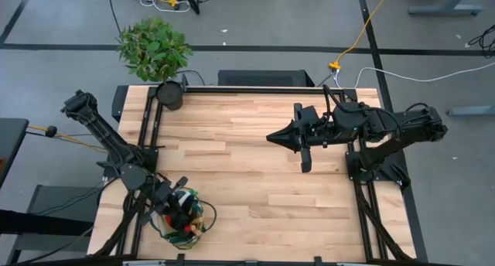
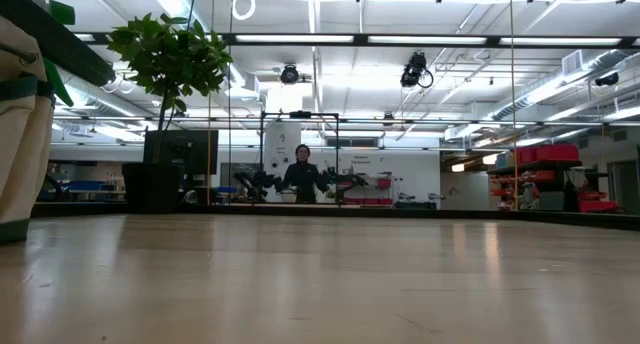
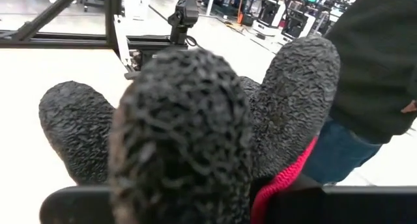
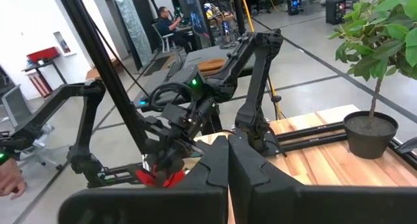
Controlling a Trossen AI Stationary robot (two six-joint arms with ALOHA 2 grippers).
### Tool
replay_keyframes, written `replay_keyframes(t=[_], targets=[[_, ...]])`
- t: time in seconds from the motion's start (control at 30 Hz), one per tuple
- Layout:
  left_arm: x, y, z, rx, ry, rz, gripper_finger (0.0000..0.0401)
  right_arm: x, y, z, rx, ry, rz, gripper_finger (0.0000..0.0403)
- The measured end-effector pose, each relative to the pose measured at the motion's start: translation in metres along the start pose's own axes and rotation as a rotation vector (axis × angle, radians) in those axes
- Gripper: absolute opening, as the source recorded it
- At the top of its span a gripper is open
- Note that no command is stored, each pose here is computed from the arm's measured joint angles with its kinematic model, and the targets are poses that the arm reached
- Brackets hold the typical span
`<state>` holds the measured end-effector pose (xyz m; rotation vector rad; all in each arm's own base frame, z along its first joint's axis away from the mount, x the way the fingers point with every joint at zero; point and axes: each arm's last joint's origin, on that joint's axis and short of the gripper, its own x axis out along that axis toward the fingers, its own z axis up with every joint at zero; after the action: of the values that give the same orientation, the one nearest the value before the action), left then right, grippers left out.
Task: Pick & Place Garden tools in Gardening bag
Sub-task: Put the gloves into the gardening bag
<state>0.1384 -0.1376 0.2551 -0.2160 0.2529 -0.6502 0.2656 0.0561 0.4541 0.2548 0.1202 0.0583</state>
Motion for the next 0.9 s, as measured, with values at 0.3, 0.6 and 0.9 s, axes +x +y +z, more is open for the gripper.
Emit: replay_keyframes(t=[0.3, 0.6, 0.9], targets=[[0.0, 0.0007, -0.0059, 0.007, 0.068, -0.018, 0.0063, 0.0, 0.0, 0.0, 0.0, 0.0, 0.0, 0.0001], [-0.0001, 0.0026, -0.0069, 0.009, 0.069, 0.033, 0.0136, 0.0, 0.0, 0.0, -0.008, 0.0, 0.0, 0.0002], [0.0003, 0.0044, -0.003, -0.085, 0.029, 0.052, 0.0198, 0.0, 0.0, -0.0001, -0.041, 0.001, 0.0, 0.0002]])
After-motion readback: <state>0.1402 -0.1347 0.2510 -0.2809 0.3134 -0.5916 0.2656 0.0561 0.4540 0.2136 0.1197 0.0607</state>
